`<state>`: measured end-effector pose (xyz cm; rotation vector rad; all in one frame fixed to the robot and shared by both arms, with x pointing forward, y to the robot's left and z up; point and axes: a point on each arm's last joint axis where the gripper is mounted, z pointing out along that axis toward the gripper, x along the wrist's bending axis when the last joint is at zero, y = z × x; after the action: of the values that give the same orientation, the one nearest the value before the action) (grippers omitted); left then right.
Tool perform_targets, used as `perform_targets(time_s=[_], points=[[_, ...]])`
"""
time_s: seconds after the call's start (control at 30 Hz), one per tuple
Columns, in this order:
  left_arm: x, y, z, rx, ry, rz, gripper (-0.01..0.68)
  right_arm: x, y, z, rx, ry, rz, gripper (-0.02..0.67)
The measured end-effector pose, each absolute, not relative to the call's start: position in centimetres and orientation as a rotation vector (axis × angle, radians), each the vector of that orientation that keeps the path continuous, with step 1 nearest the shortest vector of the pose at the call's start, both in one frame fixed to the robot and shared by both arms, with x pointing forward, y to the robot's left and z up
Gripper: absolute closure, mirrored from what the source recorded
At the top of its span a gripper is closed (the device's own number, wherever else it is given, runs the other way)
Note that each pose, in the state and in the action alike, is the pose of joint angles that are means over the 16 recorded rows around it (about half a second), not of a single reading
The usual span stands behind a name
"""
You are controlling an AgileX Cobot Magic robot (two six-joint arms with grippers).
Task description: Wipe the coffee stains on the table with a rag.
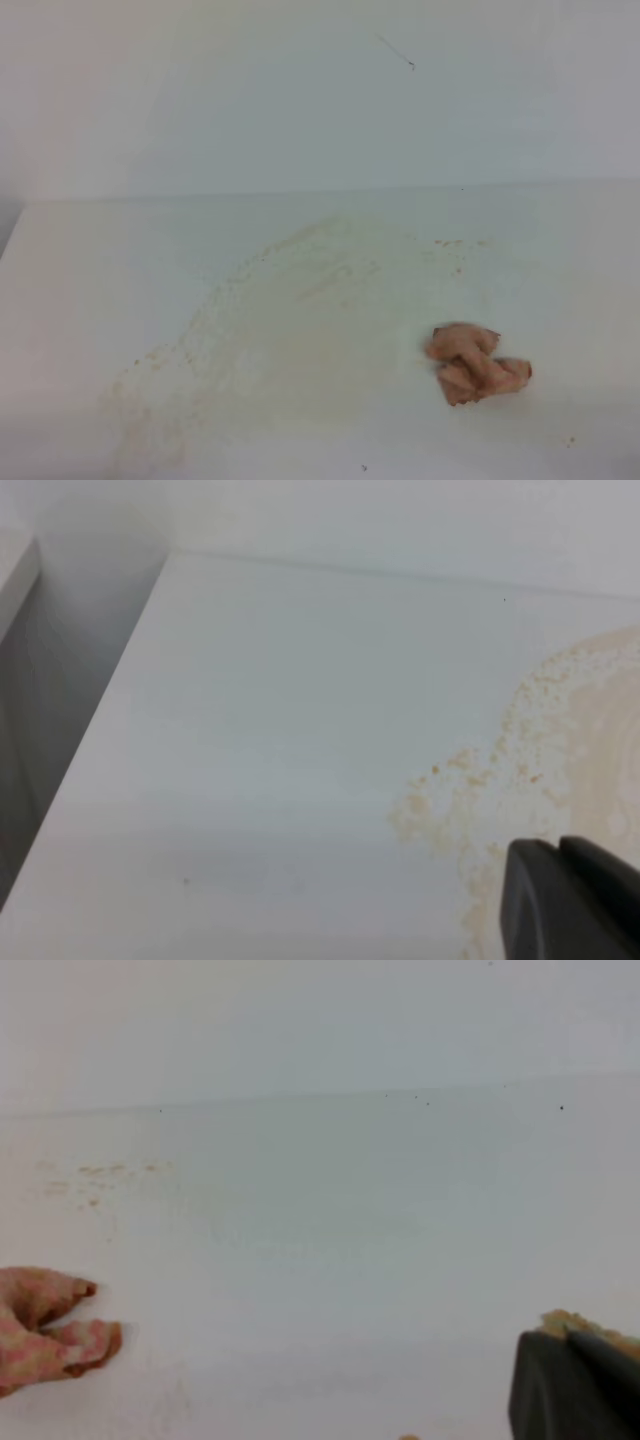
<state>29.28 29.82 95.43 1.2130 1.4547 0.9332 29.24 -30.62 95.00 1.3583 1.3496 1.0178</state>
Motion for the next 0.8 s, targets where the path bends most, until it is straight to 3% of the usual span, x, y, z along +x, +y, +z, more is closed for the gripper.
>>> perform_targets(time_s=[0.8], points=[[29.29, 29.81, 95.82, 1.214, 1.455, 0.932, 0.674, 29.23, -30.63, 94.97, 1.36, 1.351, 1.014, 0.652]])
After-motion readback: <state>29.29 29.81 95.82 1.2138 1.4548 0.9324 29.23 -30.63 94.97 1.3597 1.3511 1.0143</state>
